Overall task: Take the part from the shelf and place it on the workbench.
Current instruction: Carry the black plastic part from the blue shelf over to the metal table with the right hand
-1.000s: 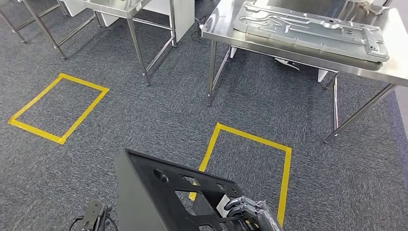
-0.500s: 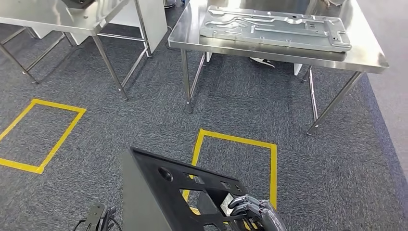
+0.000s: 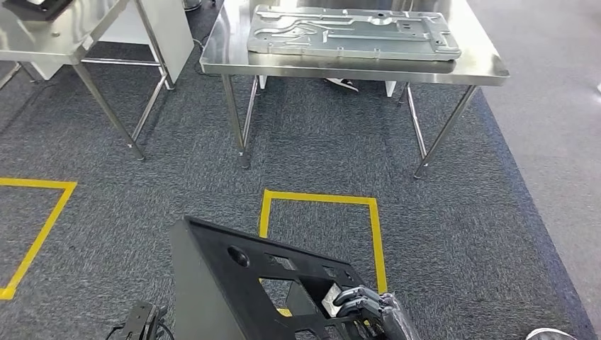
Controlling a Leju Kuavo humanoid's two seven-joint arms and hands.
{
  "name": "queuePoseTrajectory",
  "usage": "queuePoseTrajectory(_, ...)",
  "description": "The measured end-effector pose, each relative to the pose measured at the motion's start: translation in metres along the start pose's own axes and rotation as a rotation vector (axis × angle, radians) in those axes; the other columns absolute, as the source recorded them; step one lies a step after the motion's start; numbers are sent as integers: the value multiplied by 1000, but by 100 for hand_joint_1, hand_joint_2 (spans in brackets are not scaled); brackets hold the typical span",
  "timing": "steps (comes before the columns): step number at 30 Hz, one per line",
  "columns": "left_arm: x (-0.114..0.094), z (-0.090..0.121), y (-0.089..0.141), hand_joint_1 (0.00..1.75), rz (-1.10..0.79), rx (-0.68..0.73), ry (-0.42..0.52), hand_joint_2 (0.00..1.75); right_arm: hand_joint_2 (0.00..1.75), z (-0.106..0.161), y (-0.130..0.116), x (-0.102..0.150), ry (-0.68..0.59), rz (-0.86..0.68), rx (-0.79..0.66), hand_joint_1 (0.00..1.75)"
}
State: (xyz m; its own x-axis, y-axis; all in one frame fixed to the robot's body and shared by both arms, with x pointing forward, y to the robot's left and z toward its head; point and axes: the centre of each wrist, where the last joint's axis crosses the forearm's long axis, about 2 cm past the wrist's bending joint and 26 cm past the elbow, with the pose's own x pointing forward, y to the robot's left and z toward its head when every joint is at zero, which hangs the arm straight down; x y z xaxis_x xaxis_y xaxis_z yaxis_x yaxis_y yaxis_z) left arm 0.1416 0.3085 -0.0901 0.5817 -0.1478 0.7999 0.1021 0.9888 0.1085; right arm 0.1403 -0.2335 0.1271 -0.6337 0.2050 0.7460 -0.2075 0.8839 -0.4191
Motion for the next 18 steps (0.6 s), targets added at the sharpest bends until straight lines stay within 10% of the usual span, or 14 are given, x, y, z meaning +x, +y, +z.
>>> queuePoseTrajectory(13, 5, -4, 2, 0, -22, 0, -6, 0, 175, -2, -3, -2, 39, 141, -4, 175)
queuePoseTrajectory(18, -13, 10, 3, 0, -22, 22, 133, 0, 175, -3, -11, -7, 105, 247, -28, 175)
